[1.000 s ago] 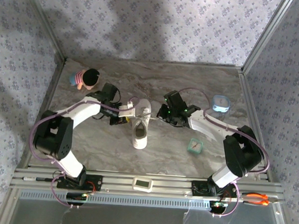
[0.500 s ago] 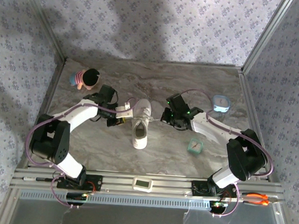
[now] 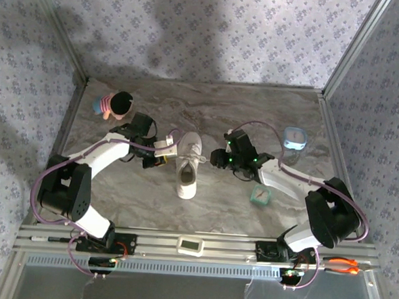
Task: Tie the shoes
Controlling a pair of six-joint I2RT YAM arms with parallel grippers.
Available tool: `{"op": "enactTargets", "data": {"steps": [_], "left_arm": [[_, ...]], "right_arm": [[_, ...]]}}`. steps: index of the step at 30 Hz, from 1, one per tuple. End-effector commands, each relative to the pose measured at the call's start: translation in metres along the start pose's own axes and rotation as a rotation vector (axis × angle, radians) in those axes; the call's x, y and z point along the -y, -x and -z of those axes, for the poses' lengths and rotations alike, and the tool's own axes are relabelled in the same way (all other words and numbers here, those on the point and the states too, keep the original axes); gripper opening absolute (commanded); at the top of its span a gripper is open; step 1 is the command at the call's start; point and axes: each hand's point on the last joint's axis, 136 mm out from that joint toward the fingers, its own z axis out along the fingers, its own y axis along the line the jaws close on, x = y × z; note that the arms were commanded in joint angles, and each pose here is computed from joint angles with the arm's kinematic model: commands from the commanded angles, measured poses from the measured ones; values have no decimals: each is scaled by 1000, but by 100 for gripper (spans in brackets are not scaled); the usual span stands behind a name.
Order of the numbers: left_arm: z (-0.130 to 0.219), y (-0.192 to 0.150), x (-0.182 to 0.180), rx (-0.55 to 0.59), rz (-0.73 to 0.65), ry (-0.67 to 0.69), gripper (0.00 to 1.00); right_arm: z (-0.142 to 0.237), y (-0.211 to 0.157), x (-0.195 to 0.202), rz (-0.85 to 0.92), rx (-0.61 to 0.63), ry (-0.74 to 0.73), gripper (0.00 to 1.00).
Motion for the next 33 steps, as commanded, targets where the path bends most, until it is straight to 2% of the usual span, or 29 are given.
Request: {"op": "enactTargets", "data": {"steps": [1, 4, 9, 14, 23, 31, 33], "left_arm": [[6, 14, 0, 43, -12, -30, 0], [7, 14, 1, 47, -7, -53, 0], [9, 15, 1, 60, -4, -69, 0], [9, 16, 1, 59, -3, -87, 0], [8, 17, -3, 57, -9, -92, 0], [8, 19, -5, 62, -10, -92, 0], [8, 19, -6, 62, -10, -92, 0]], "right_arm": [[-2, 3, -30, 311, 43, 159, 44], [-2, 2, -39, 521, -1, 171, 49], [2, 0, -40, 794, -86, 157, 52], [-3, -21, -27, 949, -189, 192, 54], [-29, -26, -13, 1002, -264, 164, 55], [-49, -10, -18, 1020, -235, 163, 55], [-52, -10, -20, 1023, -247, 179, 52]]}}
